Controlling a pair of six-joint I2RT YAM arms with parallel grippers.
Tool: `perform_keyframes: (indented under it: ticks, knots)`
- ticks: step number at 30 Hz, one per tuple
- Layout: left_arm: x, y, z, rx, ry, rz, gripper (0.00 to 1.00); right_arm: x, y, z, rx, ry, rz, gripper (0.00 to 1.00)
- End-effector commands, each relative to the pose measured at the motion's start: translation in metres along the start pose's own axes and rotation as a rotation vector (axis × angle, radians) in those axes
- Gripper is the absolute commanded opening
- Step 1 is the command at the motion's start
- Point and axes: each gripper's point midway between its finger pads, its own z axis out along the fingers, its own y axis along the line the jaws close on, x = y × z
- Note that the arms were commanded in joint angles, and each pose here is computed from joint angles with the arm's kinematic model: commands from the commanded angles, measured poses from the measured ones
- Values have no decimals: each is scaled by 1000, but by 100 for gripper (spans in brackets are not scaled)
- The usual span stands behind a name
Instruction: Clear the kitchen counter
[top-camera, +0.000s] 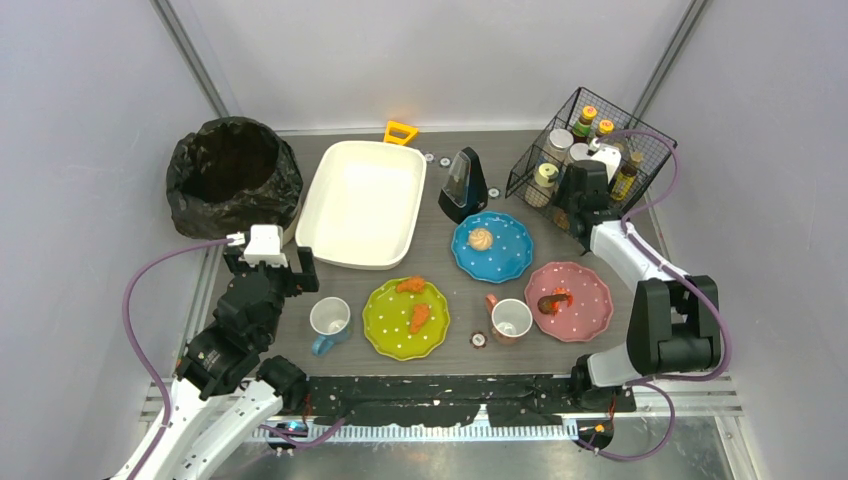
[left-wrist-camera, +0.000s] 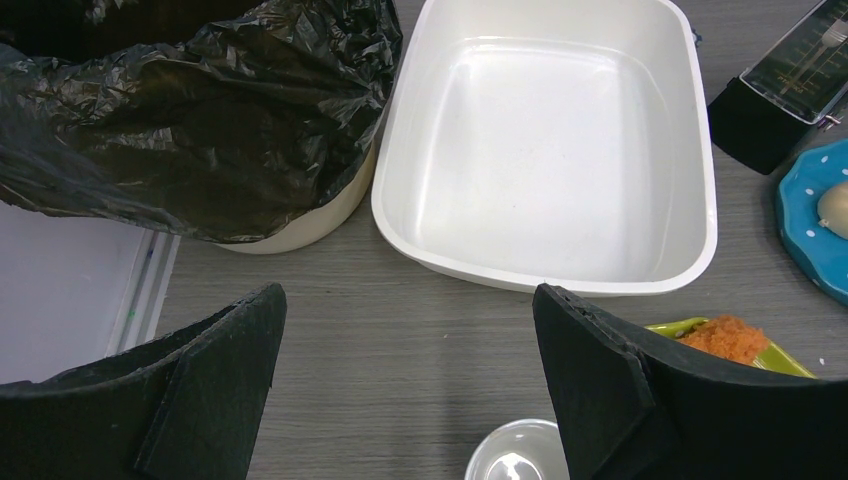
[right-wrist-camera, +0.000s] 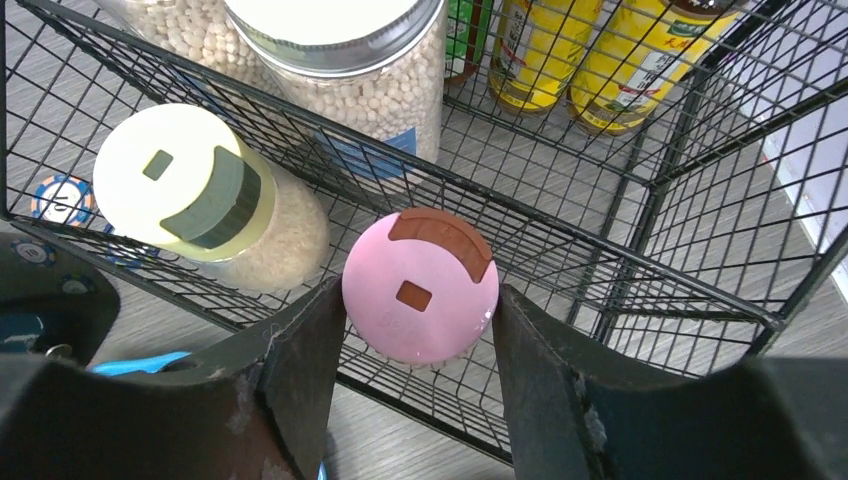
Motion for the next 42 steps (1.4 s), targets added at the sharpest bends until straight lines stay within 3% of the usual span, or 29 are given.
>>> perform_keyframes:
  ticks: [1,6,10,13,19,23,27,33,42]
  knots:
    - [-7,-1,3,-6,-26,-19,95,-38,15,4,-38,-106,35,57]
    - [-7,-1,4,-7,-26,-18,95,-44,33,4,-132,-124,53,36]
    - [-7,-2,4,-3,-24,-17,95,-49,42,3,-180,-142,69,33]
    - [-6,-4,5,3,-19,-14,95,-49,44,4,-190,-135,62,43]
    - [-3,-8,7,18,-5,-6,95,-48,42,-6,-196,-106,34,74]
    - [1,-14,10,42,18,6,95,-53,38,-24,-200,-70,24,85]
    - [6,-23,14,76,56,20,95,-52,48,-50,-293,-38,48,88]
    - [13,-29,18,88,105,42,95,-37,92,-111,-588,16,68,88]
    - [15,-27,20,68,109,46,96,46,160,-208,-865,294,-184,83]
